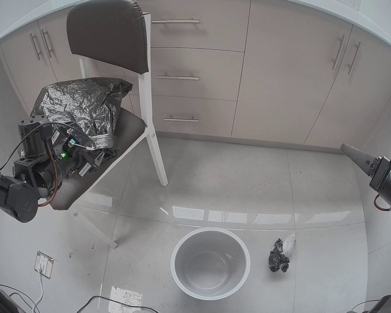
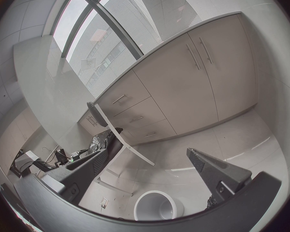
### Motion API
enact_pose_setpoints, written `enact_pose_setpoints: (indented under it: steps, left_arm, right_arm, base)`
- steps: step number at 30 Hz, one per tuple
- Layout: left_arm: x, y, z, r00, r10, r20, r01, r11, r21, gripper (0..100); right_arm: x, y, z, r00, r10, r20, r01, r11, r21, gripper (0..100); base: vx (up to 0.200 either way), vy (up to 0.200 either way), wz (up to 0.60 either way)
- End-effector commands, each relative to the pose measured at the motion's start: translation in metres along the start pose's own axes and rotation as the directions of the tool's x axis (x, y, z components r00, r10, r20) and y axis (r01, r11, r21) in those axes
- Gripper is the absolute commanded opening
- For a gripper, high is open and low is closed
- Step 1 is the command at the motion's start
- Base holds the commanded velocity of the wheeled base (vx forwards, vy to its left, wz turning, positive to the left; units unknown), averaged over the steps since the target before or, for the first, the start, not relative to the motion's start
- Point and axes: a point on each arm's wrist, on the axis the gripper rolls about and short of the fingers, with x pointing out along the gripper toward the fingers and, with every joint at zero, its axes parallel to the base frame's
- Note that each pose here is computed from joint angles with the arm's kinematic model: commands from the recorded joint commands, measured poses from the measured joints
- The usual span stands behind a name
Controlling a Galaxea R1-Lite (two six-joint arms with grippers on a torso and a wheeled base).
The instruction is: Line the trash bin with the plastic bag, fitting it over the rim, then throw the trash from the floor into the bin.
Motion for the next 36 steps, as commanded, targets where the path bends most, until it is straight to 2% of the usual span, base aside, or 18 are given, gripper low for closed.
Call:
enact_pose_setpoints:
  steps: [1, 10, 28, 29, 36]
  left_arm:
    - [0.023, -0.002, 0.0, 1.0, 0.004, -0.005, -0.003, 0.999, 0.039, 100]
    - [0.041, -0.006, -0.002, 1.0, 0.013, -0.017, -0.012, 0.997, 0.072, 100]
    - [0.055, -0.006, -0.002, 0.999, 0.03, -0.024, -0.029, 0.997, 0.069, 100]
    - [0.055, -0.006, -0.002, 0.999, 0.03, -0.024, -0.029, 0.997, 0.069, 0]
    - [0.058, -0.006, -0.003, 0.999, 0.03, -0.024, -0.029, 0.999, 0.045, 0]
  right_arm:
    - [0.002, -0.002, -0.002, 1.0, -0.007, -0.011, 0.007, 1.0, 0.001, 100]
    - [0.003, -0.002, -0.002, 1.0, -0.009, -0.012, 0.01, 1.0, 0.017, 100]
    - [0.001, -0.001, -0.001, 1.0, -0.005, -0.003, 0.005, 1.0, 0.022, 100]
    - [0.001, -0.001, -0.001, 1.0, -0.005, -0.003, 0.005, 1.0, 0.022, 100]
    - [0.005, -0.003, -0.005, 1.0, -0.007, -0.028, 0.008, 1.0, 0.025, 100]
  base:
    - [0.0, 0.0, 0.0]
    - [0.0, 0.0, 0.0]
    - [0.0, 0.0, 0.0]
    - [0.0, 0.0, 0.0]
    - [0.0, 0.0, 0.0]
